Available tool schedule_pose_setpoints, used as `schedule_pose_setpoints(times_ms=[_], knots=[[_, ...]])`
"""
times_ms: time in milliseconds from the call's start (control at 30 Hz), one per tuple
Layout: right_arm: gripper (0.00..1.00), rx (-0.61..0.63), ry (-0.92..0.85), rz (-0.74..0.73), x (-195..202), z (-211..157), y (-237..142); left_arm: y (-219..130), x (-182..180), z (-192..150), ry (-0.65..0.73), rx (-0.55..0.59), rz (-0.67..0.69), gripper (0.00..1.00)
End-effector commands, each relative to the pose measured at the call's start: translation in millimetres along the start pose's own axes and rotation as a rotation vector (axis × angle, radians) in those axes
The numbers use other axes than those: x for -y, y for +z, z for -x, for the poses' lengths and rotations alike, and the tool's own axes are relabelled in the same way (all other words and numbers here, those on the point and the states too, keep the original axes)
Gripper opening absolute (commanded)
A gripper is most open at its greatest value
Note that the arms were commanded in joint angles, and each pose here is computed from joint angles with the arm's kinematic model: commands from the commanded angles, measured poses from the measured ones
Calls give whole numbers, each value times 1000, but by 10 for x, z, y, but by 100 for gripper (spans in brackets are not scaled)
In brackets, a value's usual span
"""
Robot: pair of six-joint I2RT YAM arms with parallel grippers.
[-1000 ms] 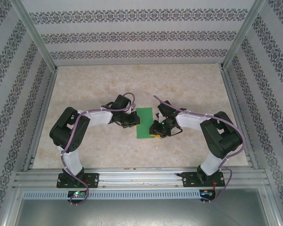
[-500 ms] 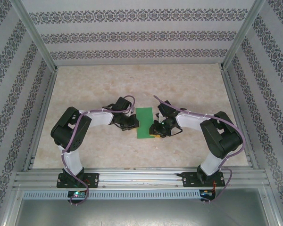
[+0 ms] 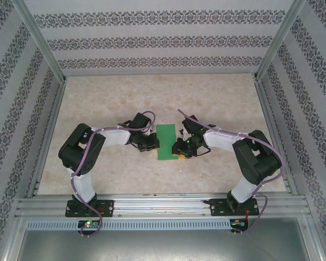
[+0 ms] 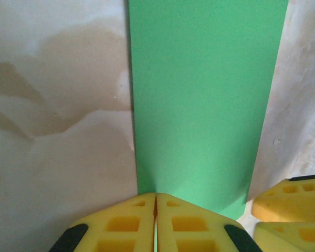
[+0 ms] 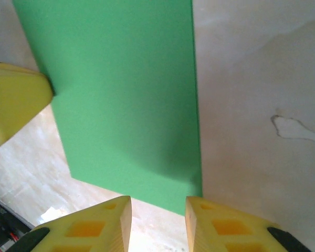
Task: Fold a paper plane with a square sheet of paper (fold left side to right side)
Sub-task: Fold the triangle a second time at the center of the table.
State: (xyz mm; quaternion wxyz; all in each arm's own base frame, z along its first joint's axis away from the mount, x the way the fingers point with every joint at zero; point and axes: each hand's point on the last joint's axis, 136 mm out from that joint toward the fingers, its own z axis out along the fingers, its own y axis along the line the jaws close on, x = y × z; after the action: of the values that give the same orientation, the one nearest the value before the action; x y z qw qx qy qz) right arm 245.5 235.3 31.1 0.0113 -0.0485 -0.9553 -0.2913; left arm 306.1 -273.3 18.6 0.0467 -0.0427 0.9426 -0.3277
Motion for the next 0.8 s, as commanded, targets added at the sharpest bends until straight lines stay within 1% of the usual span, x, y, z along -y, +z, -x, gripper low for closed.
schedule_pose_setpoints(times_ms=[0, 333, 400, 767], knots=[[34, 30, 7, -5, 45, 13, -121, 103, -236, -192, -20, -65, 84, 9], [34, -30, 18, -50, 174, -126, 11, 110, -290, -212, -33, -73, 109, 8], [34, -39, 16, -60, 180, -144, 36, 100, -311, -217, -36, -74, 120, 6], [35, -37, 9, -99, 223, -174, 10, 37, -396, -308, -34, -79, 151, 6]])
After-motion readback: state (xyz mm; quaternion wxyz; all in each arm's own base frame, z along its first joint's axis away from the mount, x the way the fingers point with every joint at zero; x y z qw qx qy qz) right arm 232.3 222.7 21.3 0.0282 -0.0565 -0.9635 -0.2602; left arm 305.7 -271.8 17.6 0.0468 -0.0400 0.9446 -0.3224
